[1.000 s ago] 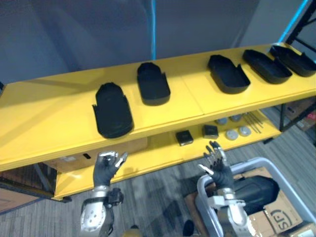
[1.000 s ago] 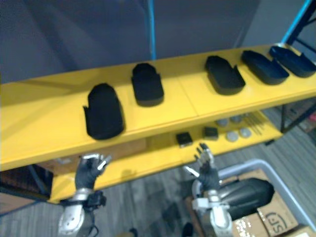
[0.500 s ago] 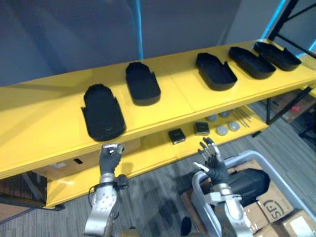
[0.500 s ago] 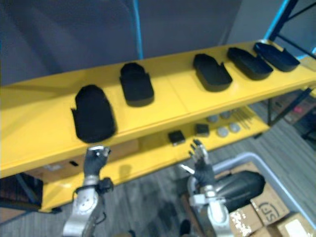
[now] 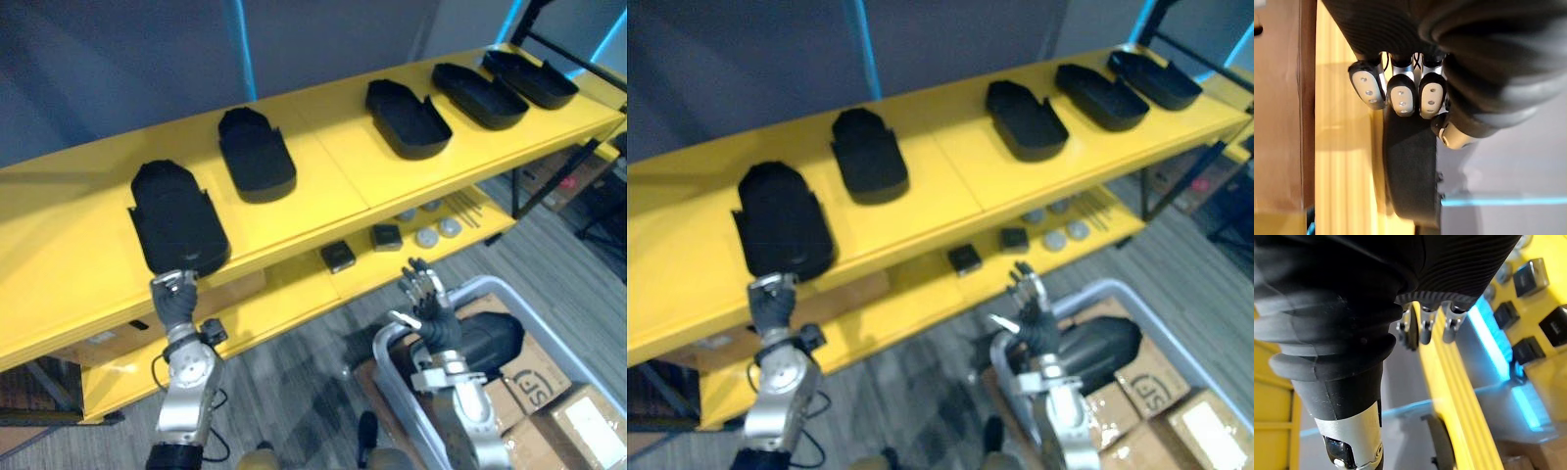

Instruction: Walk over and take plastic housings, then place them on the shelf

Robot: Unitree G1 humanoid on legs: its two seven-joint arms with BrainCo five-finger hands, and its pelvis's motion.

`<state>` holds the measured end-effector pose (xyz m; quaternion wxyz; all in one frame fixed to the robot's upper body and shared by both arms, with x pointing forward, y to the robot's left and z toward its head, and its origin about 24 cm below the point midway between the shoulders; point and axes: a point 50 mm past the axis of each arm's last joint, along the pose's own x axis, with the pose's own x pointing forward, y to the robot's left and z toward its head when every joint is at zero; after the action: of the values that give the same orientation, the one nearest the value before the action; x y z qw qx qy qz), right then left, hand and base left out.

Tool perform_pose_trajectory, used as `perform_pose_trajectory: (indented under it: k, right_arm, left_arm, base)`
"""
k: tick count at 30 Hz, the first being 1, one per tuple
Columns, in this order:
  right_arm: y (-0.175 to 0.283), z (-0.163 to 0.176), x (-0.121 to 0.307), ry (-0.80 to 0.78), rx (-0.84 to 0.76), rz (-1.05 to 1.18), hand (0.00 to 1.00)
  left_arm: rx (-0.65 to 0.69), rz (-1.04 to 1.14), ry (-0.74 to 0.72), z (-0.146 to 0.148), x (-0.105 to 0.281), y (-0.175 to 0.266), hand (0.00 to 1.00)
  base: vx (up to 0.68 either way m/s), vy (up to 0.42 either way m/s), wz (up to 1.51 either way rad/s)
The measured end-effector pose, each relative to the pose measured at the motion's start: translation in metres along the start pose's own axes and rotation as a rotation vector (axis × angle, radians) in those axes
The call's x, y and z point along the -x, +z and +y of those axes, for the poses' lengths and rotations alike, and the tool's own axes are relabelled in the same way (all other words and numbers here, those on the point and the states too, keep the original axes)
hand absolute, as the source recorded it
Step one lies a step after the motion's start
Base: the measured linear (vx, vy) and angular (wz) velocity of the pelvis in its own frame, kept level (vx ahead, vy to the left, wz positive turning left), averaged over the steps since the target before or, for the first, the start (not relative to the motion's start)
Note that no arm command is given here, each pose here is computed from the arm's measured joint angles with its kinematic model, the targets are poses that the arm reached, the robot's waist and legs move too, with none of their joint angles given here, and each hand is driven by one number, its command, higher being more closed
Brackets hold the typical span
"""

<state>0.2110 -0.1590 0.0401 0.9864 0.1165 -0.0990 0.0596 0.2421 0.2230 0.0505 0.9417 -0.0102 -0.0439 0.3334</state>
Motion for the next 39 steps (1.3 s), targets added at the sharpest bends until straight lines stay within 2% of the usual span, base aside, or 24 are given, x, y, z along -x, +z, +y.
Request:
perform_pose_trajectory:
  k: [6,10,15,29,36,37,39]
  right_arm:
    - [0.004,-0.003,-0.004,-0.005,0.008,-0.020,0.00]
    - [0.005,-0.004,-0.005,-0.007,0.015,-0.019,0.00]
    - [0.009,-0.007,-0.009,-0.006,0.028,-0.037,0.00]
    - [0.020,-0.006,-0.019,0.025,0.030,-0.084,0.00]
    - [0.026,-0.004,-0.021,0.039,0.033,-0.107,0.00]
    - [0.026,-0.004,-0.021,0.040,0.033,-0.110,0.00]
    - [0.027,-0.003,-0.020,0.038,0.027,-0.113,0.00]
  left_arm:
    - [-0.012,0.014,0.093,0.010,-0.007,-0.004,1.00]
    - [0.002,-0.023,0.132,0.008,-0.020,0.006,1.00]
    - [-0.001,-0.053,0.202,0.020,-0.038,0.015,1.00]
    - [-0.017,-0.140,0.203,0.013,-0.071,0.040,1.00]
    - [-0.012,-0.169,0.267,0.021,-0.092,0.057,1.00]
    - [-0.008,-0.169,0.278,0.022,-0.093,0.057,0.00]
    - [0.029,-0.190,0.339,0.031,-0.092,0.063,0.00]
  base:
    - [-0.03,0.009,-0.12]
    - [-0.03,0.000,-0.05]
    - [-0.03,0.003,-0.09]
    - [-0.03,0.000,-0.03]
    - [-0.03,-0.007,0.00]
    - [0.00,0.000,0.00]
    - [0.00,0.000,0.00]
